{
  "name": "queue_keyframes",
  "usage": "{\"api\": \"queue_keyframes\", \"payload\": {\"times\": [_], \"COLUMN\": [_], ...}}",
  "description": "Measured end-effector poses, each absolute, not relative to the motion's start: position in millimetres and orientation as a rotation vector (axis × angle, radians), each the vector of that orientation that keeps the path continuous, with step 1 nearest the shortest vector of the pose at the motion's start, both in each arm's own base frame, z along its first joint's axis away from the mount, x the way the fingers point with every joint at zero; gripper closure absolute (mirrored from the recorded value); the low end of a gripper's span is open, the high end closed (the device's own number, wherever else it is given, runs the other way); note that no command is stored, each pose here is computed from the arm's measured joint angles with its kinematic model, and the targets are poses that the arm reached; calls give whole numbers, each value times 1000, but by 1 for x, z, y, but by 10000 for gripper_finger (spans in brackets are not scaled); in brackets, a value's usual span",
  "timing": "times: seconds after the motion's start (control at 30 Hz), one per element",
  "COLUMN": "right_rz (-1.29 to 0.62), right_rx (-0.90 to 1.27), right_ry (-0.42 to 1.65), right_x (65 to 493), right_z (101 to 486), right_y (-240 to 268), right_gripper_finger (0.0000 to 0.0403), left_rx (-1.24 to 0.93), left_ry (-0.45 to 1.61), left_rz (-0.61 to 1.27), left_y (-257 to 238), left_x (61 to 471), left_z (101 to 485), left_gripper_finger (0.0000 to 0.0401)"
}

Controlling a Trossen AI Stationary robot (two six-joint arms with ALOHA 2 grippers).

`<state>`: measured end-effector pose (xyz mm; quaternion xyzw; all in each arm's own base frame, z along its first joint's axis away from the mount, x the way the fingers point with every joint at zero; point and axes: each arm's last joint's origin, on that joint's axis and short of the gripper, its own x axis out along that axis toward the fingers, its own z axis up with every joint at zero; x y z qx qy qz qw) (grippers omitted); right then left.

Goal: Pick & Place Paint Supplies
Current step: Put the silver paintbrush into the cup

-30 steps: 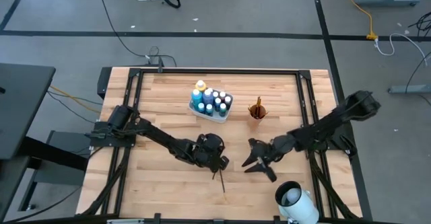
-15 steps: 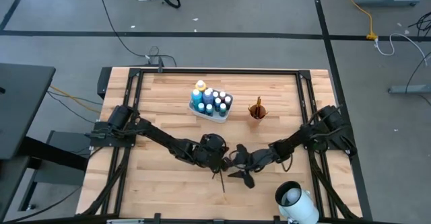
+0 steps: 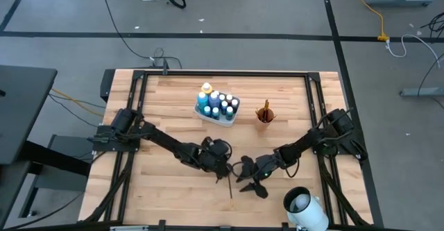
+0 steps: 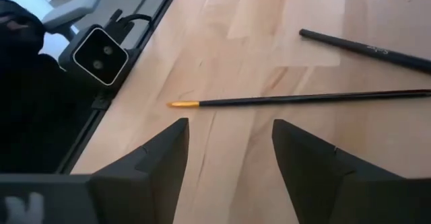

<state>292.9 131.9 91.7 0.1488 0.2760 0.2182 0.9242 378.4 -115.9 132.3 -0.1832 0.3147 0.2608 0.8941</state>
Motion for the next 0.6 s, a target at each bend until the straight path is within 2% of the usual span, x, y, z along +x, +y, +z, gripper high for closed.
{"api": "queue_keyframes", "payload": {"times": [0.17, 0.3, 0.47, 0.6], "right_rz": [449, 448, 450, 451], "right_rx": [306, 305, 305, 306], "right_ry": [566, 566, 566, 563], "right_x": [293, 293, 293, 293], "right_z": [92, 92, 92, 92], "right_y": [132, 132, 132, 132], "right_gripper_finger": [188, 188, 188, 188], "left_rx": [-440, -393, -404, -398], "left_ry": [727, 709, 704, 719], "left_rz": [524, 501, 480, 488], "left_y": [-112, -113, -112, -111], "left_x": [377, 378, 381, 384], "left_z": [128, 130, 129, 114], "left_gripper_finger": [261, 225, 201, 193]}}
